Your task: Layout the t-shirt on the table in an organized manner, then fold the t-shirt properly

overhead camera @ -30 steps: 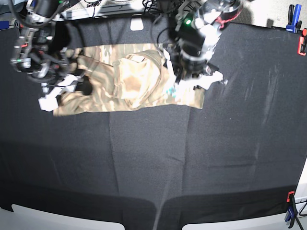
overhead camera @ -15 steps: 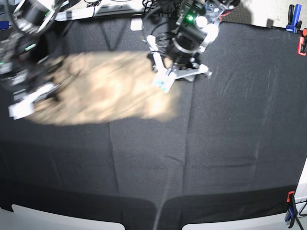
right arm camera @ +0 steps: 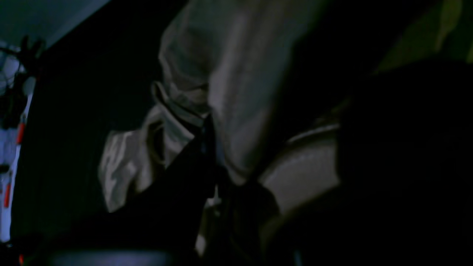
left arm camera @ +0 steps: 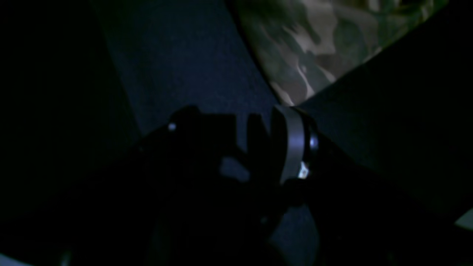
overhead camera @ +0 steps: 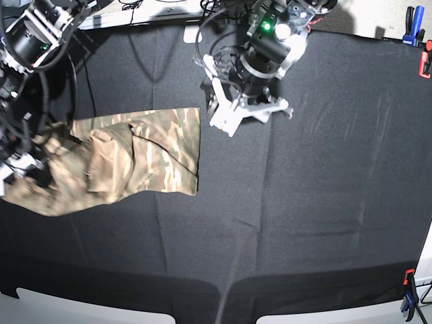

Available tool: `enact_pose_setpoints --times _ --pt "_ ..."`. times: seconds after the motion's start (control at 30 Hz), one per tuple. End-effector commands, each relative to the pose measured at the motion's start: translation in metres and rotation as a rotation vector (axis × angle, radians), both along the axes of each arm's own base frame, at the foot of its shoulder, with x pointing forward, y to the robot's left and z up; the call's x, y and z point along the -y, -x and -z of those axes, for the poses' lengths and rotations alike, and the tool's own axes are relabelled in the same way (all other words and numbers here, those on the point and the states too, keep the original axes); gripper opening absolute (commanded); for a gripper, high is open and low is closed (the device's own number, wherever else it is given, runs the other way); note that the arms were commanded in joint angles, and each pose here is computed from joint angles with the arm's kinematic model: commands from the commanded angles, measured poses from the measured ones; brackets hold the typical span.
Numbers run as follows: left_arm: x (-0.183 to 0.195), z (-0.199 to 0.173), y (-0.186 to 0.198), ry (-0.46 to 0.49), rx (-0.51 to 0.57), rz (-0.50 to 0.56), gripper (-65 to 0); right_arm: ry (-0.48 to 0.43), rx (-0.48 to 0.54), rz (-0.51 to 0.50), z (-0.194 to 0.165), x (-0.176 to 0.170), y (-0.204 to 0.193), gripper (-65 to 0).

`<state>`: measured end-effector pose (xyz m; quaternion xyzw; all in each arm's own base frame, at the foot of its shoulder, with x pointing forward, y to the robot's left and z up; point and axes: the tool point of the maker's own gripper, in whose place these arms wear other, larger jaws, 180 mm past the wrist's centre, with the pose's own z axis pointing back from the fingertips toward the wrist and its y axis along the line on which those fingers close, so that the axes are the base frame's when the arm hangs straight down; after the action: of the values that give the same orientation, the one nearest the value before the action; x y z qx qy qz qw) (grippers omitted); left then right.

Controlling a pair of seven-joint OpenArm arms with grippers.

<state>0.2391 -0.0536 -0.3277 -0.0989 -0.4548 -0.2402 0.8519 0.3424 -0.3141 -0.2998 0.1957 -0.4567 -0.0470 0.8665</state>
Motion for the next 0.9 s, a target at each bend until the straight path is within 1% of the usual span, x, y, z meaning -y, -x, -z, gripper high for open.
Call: enact_pose_setpoints --times 0.0,0.13,0.3,0.37,0.43,0.5,0.63,0.7,0.87 --pt "0.004 -0.015 -0.007 0.031 0.054 -0.001 -37.0 -0.002 0.081 -0.017 -0.024 -0.002 -0.012 -65.0" --pt "0.008 -0.015 -0.004 0.027 0.059 0.035 -37.0 -0.008 0.039 -0.111 -0.015 -0.035 -0.021 -65.0" --pt "0.009 -0.017 -0.005 0.031 0.070 0.036 -37.0 -0.032 0.020 -0.247 -0.006 -0.092 -0.034 -65.0" --pt "0.012 -0.022 -0.009 0.037 0.127 0.057 -37.0 -0.048 0.022 -0.289 -0.004 -0.115 -0.038 -65.0" --pt "0.015 -0.022 -0.013 0.012 0.189 0.084 -37.0 -0.069 0.029 -0.321 -0.004 -0.135 -0.041 -65.0" --pt "0.014 -0.008 -0.015 -0.022 0.184 0.091 -37.0 -0.099 0.042 -0.341 -0.006 -0.153 -0.044 -65.0" --pt "0.010 0.025 -0.015 -0.088 0.103 0.094 -37.0 -0.152 0.048 -0.361 -0.003 -0.183 -0.046 -65.0" --pt "0.009 0.030 -0.014 -0.099 0.084 0.092 -37.0 -0.143 0.024 -0.362 0.006 -0.196 -0.046 -65.0" --pt "0.019 0.023 -0.015 -0.067 0.087 0.086 -37.0 -0.085 -0.047 -0.357 0.030 -0.222 -0.044 -65.0"
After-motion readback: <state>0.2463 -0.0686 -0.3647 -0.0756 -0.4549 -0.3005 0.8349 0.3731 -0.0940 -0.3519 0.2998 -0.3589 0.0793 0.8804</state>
